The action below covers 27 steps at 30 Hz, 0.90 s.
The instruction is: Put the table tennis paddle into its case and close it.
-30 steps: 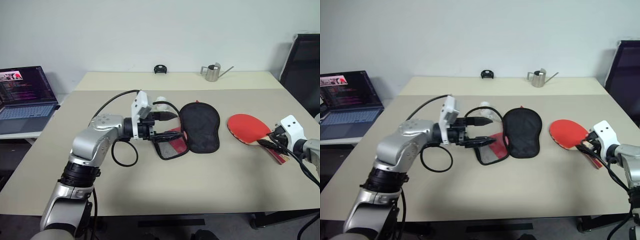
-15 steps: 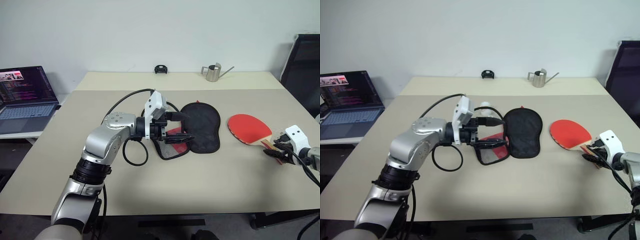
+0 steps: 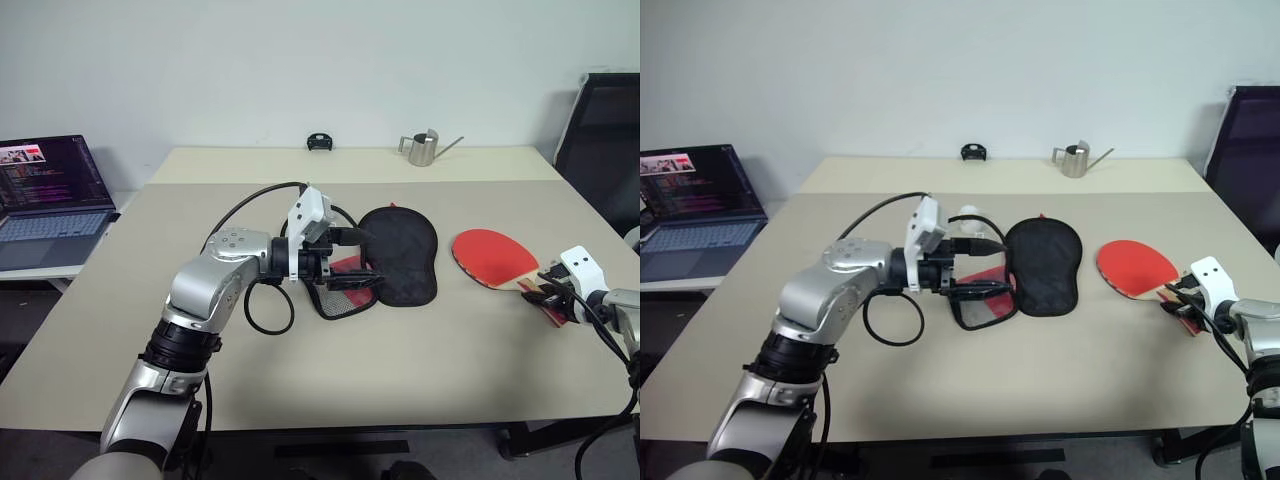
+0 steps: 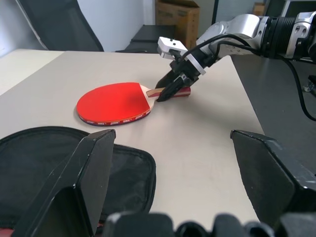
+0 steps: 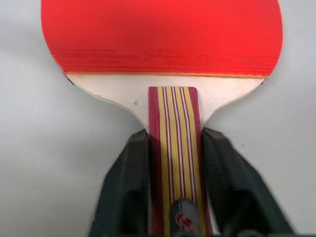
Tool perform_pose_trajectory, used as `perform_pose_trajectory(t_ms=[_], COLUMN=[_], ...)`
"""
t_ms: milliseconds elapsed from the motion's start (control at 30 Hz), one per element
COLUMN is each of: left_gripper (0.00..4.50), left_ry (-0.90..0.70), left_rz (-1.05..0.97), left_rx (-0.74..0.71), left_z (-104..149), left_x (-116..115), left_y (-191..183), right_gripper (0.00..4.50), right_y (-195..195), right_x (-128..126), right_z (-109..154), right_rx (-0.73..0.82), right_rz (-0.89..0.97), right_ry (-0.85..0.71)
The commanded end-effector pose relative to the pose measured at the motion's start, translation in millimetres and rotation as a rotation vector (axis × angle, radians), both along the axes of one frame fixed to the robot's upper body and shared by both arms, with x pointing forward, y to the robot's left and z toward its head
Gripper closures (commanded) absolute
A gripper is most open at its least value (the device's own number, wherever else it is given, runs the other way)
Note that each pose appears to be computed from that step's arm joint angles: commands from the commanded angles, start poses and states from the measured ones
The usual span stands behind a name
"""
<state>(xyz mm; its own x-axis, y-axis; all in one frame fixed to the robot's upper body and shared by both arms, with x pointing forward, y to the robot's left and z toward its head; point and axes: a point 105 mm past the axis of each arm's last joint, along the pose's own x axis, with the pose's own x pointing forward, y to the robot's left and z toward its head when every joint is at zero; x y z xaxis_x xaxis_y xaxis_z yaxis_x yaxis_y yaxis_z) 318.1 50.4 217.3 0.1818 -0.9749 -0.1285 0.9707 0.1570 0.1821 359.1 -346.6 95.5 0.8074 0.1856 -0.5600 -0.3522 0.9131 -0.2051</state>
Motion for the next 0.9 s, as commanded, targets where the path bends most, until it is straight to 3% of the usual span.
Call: perform_pose_trajectory(t_ms=[33,200,400,667,900], left_gripper=[0.42,0.42,0.42,0.42,0.42], left_ry=[-0.043,-0.051,-0.044,-0.045,-0.04], left_rz=[0.054,0.146,0.242,0.294,0.28], left_rx=[-0.015,-0.055,-0.044,-0.032,-0.025], left_z=[10,16,12,11,8], left_x=[3,9,9,4,-5], left_y=[13,38,68,85,81], right_gripper=[3.44,3.44,3.44,3.44,3.44], right_y=[-4,-12,-6,56,138], right_x=[2,7,16,30,38], right_z=[-5,13,54,105,105], right_rx=[-0.028,0.001,0.062,0.127,0.252], right_rz=[-0.053,-0.138,-0.204,-0.153,-0.118], right_ry=[-0.005,-0.09,-0.225,-0.374,-0.368])
